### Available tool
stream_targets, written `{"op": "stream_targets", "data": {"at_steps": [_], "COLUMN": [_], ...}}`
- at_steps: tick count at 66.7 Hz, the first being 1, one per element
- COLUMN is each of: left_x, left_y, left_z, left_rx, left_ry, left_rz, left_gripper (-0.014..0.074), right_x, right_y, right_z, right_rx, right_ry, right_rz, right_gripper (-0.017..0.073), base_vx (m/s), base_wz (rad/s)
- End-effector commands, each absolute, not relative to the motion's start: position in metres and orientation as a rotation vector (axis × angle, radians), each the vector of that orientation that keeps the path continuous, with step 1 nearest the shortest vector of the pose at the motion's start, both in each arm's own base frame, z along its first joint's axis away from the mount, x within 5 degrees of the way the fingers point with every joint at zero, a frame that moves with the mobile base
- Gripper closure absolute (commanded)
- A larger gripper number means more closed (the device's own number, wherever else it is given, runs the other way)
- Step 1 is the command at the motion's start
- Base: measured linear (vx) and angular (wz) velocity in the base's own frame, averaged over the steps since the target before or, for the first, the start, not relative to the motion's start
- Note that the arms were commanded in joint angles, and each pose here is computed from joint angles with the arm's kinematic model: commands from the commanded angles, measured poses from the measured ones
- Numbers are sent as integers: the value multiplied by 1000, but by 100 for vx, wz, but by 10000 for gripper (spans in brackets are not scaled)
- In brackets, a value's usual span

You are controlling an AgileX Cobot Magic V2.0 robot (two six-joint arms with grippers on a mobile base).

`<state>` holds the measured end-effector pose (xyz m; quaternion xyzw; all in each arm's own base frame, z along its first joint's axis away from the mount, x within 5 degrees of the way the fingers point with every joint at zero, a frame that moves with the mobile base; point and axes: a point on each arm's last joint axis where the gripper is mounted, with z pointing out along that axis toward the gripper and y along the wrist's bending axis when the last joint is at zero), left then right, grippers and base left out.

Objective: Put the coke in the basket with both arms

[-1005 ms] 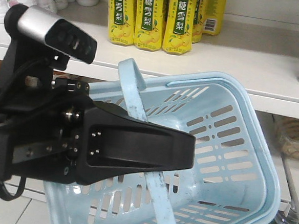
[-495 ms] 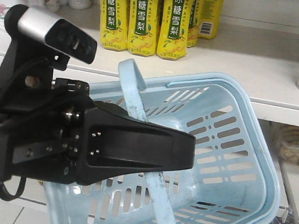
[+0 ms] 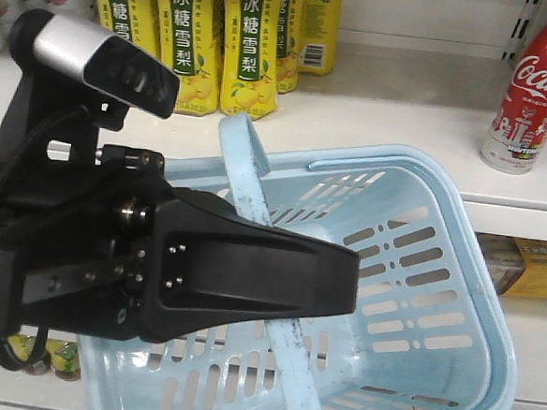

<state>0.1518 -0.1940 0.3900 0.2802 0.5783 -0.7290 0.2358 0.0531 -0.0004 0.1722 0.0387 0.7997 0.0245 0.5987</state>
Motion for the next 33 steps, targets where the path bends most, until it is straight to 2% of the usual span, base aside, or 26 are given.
{"op": "stream_targets", "data": {"at_steps": [1,33], "left_x": [131,131], "left_y": [-184,-184], "left_z": [417,417], "left_rx": [896,896], "left_ry": [1351,1351], "left_rz": [-2181,-2181], "left_gripper": [599,599], "right_x": [54,54], "right_y": [-1,-1], "right_z": [176,176], "right_rx": [80,80], "right_ry": [1775,1775], "right_rz": [41,41], "right_gripper": [564,564], "base_vx": [7,4], "base_wz": [-22,-14]}}
